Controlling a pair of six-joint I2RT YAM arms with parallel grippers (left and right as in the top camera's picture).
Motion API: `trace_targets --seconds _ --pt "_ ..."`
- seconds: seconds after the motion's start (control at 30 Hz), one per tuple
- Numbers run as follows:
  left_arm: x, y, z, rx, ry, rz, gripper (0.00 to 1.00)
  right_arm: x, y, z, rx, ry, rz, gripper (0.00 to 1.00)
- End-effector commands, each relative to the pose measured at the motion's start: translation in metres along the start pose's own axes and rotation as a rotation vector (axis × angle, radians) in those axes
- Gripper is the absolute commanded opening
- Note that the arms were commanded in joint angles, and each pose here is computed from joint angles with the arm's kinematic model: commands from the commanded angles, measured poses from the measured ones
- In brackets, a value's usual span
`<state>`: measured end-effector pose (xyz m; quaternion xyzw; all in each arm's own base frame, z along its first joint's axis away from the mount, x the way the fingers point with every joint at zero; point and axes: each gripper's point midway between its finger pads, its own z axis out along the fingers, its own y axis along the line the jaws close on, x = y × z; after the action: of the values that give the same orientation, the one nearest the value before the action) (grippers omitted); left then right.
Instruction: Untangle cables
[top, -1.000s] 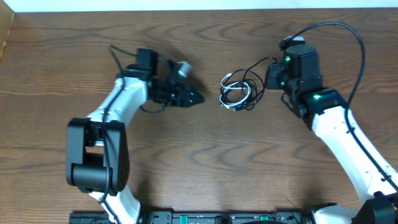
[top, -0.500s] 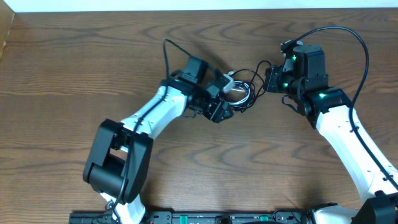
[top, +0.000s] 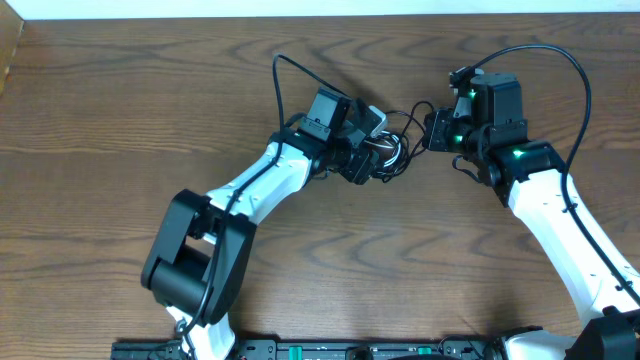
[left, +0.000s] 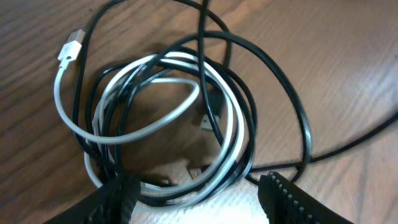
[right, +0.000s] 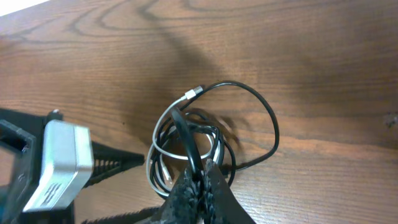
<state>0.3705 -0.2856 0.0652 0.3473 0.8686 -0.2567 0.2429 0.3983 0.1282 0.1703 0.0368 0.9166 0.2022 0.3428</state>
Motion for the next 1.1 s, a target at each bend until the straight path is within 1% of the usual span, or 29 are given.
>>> trace_targets --seconds 0.0,0.2,0.23,0.27,0.3,0.33,0.4,0.6,0.73,0.83,0.9,0.97,1.07 --pt "0.021 0.008 0.018 -0.009 0.047 -0.104 0.66 -0.003 0.005 -0.004 -0.016 -0.007 -0.003 0.01" --pt "0.045 0.017 0.041 -0.008 0.11 -0.154 0.64 0.004 0.001 -0.004 0.001 0.02 -0.017 0.01" --pt "0.049 0.019 0.044 -0.017 0.12 -0.158 0.59 0.005 -0.001 -0.004 0.008 0.026 -0.032 0.01" --pt "0.052 0.023 0.046 -0.037 0.127 -0.171 0.5 0.007 -0.003 -0.004 0.017 0.032 -0.046 0.01" --pt "0.054 0.028 0.047 -0.064 0.132 -0.189 0.38 0.009 -0.005 -0.004 0.028 0.039 -0.056 0.01" --pt "0.056 0.033 0.048 -0.095 0.134 -0.208 0.31 0.011 -0.008 -0.004 0.045 0.048 -0.06 0.01" --pt "0.056 0.04 0.047 -0.134 0.133 -0.237 0.24 0.017 -0.015 -0.005 0.081 0.07 -0.076 0.01" --pt "0.056 0.041 0.047 -0.139 0.132 -0.239 0.23 0.03 -0.05 -0.012 0.263 0.12 -0.149 0.01" --pt "0.058 0.047 0.046 -0.176 0.135 -0.237 0.23 0.03 -0.075 -0.021 0.403 0.148 -0.306 0.01" --pt "0.061 0.06 0.043 -0.256 0.143 -0.232 0.23 0.023 -0.099 -0.033 0.557 0.153 -0.409 0.01" --pt "0.063 0.067 0.041 -0.303 0.151 -0.23 0.23 0.015 -0.113 -0.043 0.666 0.131 -0.422 0.01" --pt "0.064 0.069 0.04 -0.313 0.154 -0.229 0.23 0.008 -0.122 -0.052 0.748 0.111 -0.428 0.01" --pt "0.064 0.069 0.04 -0.313 0.153 -0.229 0.23 0.003 -0.126 -0.055 0.783 0.091 -0.428 0.01"
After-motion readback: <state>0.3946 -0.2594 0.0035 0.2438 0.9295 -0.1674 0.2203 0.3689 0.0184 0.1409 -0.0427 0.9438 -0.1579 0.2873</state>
